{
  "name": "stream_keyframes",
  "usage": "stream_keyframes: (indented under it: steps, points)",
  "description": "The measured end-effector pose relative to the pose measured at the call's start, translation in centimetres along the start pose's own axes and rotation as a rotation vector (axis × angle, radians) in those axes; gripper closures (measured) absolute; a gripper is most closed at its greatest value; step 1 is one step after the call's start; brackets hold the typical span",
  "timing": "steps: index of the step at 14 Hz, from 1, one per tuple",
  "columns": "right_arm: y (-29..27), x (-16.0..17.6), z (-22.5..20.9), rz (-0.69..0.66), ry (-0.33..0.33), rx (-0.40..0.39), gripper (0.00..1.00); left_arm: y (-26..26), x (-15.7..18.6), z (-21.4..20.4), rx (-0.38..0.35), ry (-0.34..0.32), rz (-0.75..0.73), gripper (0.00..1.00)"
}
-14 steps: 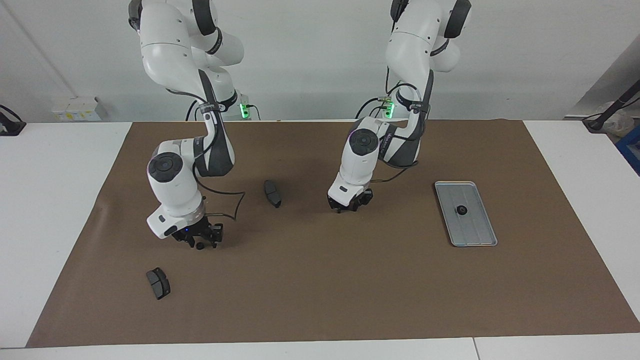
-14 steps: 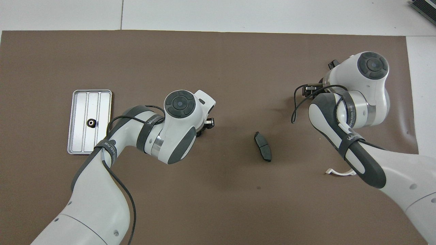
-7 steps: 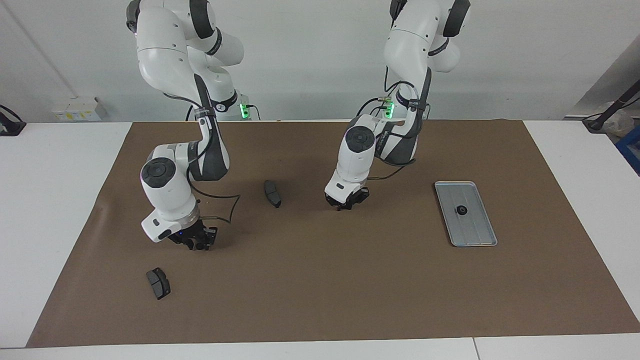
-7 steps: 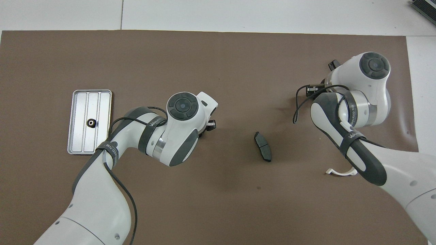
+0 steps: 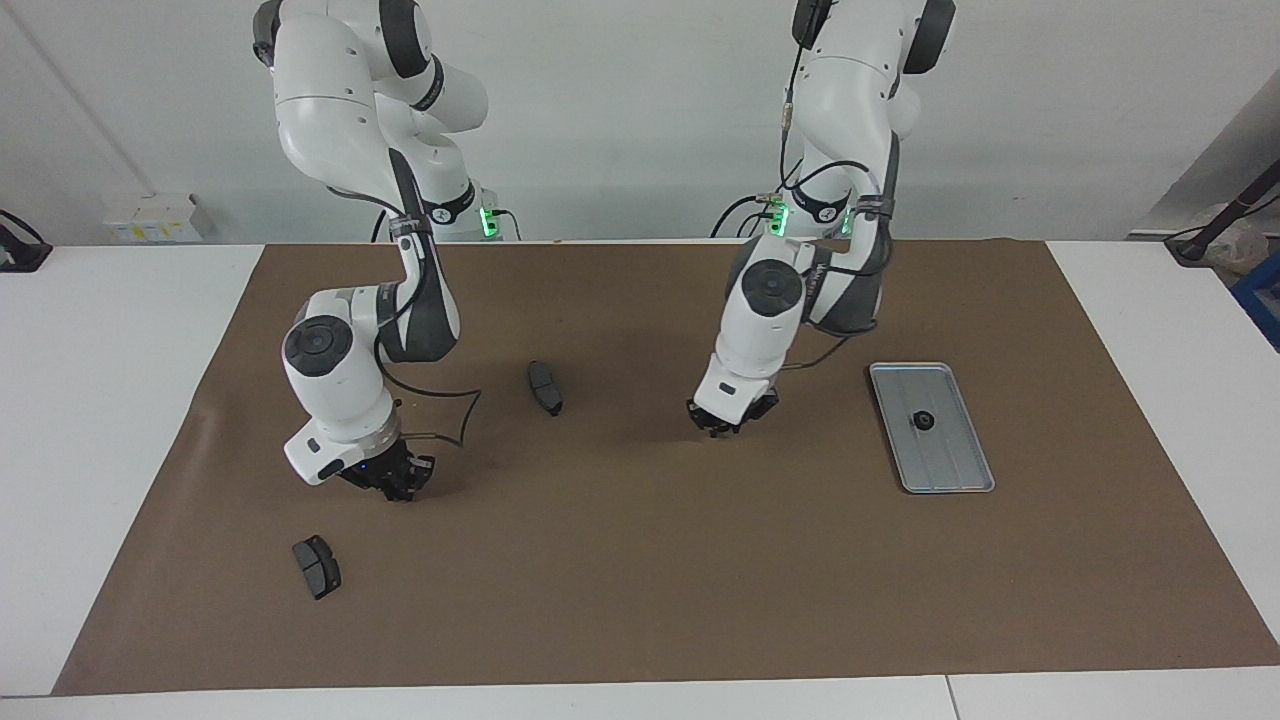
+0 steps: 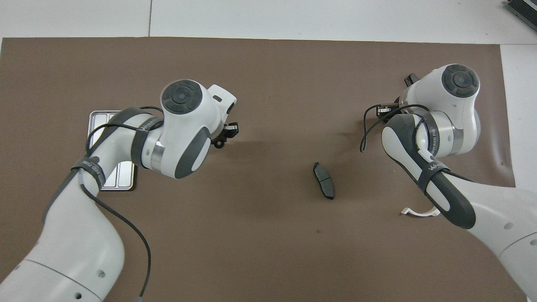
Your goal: Pick bearing gear from pile to tray
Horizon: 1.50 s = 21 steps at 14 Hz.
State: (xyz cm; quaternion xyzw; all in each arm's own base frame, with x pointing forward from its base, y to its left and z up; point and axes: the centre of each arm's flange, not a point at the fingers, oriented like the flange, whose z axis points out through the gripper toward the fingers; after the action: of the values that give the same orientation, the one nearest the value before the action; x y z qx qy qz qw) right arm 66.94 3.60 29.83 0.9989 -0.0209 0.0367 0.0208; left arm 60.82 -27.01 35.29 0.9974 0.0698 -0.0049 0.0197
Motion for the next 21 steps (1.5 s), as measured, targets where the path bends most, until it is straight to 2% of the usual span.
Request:
stream_keyframes:
  steps: [2,4,6,8,10,15,17,19,21]
  points:
    - [-1.6,0.2,-1.0,0.004,0.014,0.013,0.77,-7.7,4.1,-2.3,0.000,0.004,0.029,0.66]
    - [-5.3,-0.2,-2.5,0.055,0.024,0.036,0.77,-16.0,6.5,-2.4,0.007,-0.026,0.109,0.66]
    - [-10.8,-1.3,-3.7,0.119,0.030,0.058,0.77,-23.0,7.1,-0.9,0.006,-0.068,0.193,0.66]
    - [-17.0,-3.1,-4.5,0.197,0.030,0.074,0.77,-28.7,6.2,0.5,-0.005,-0.110,0.269,0.66]
    - [-23.0,-5.3,-5.5,0.277,0.033,0.092,0.77,-30.8,4.9,1.1,-0.014,-0.136,0.315,0.66]
    - [-33.6,-11.3,-5.9,0.387,0.023,0.116,0.77,-29.4,1.2,2.3,-0.021,-0.193,0.351,0.62]
    - [-35.5,-12.5,-5.6,0.415,0.024,0.128,0.77,-29.5,0.6,2.4,-0.025,-0.200,0.380,0.44]
    - [-37.2,-13.8,-5.5,0.423,0.019,0.131,0.77,-29.7,0.6,2.1,-0.026,-0.190,0.409,0.19]
    - [-38.6,-15.1,-5.1,0.411,0.013,0.125,0.77,-29.3,1.5,1.1,-0.019,-0.139,0.411,0.00]
